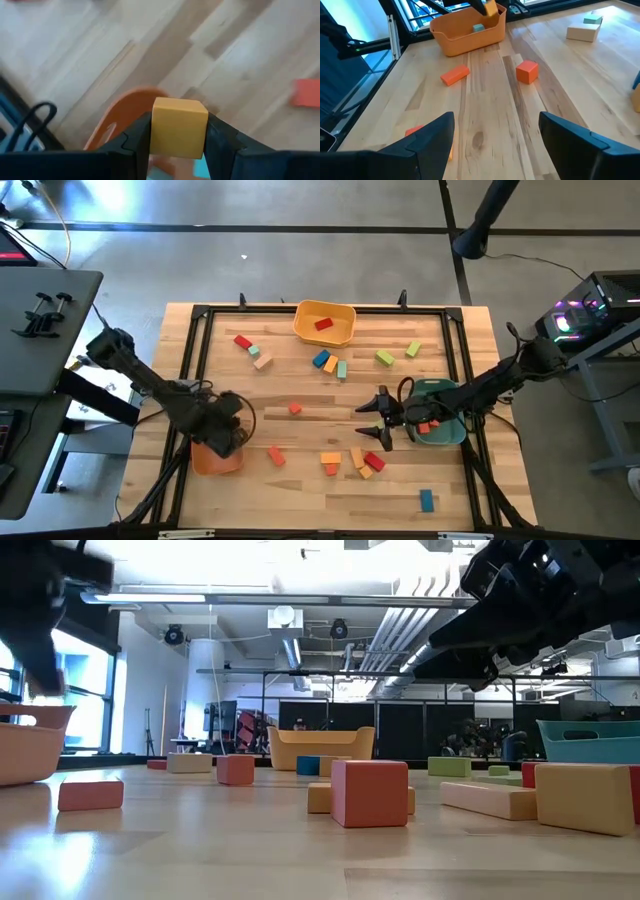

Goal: Sort blocks by size
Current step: Put the yellow square block into the orange bin, then put the thin green rectangular block into the yellow bin

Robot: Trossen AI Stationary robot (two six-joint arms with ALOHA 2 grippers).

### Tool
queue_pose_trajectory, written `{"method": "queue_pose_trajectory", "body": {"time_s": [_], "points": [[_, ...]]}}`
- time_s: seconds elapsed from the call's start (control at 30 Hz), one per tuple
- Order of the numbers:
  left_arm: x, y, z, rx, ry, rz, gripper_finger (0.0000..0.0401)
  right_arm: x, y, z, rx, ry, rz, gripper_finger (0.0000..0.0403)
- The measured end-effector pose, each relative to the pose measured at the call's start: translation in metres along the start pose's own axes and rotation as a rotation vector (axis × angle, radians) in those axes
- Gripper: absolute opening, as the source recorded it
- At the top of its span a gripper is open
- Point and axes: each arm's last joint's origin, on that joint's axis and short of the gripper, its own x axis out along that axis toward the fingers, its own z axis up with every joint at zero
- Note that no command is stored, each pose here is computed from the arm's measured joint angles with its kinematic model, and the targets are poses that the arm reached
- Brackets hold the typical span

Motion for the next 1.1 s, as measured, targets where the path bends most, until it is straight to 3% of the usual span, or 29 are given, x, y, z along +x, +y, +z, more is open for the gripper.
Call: {"method": "queue_pose_trajectory", "body": {"time_s": [0.2, 0.4, 0.73, 0.97, 1.1], "points": [[0.025, 0.008, -0.016, -0.044, 0.14, 0.032, 0.0135, 0.0, 0.0, 0.0, -0.001, 0.006, 0.002, 0.0286], [0.029, 0.01, -0.017, -0.113, 0.206, 0.04, 0.0172, 0.0, 0.0, -0.001, -0.002, 0.006, 0.002, 0.0286], [0.027, 0.012, -0.011, -0.074, 0.273, 0.008, 0.0226, 0.0, 0.0, 0.0, -0.002, 0.005, 0.003, 0.0286], [-0.015, -0.006, 0.021, -0.061, 0.243, -0.235, 0.0227, 0.0, 0.001, 0.002, -0.01, -0.016, 0.009, 0.0286], [-0.047, -0.021, 0.043, -0.006, 0.076, -0.421, 0.0227, 0.0, 0.001, 0.003, -0.02, -0.026, 0.011, 0.0286]]}}
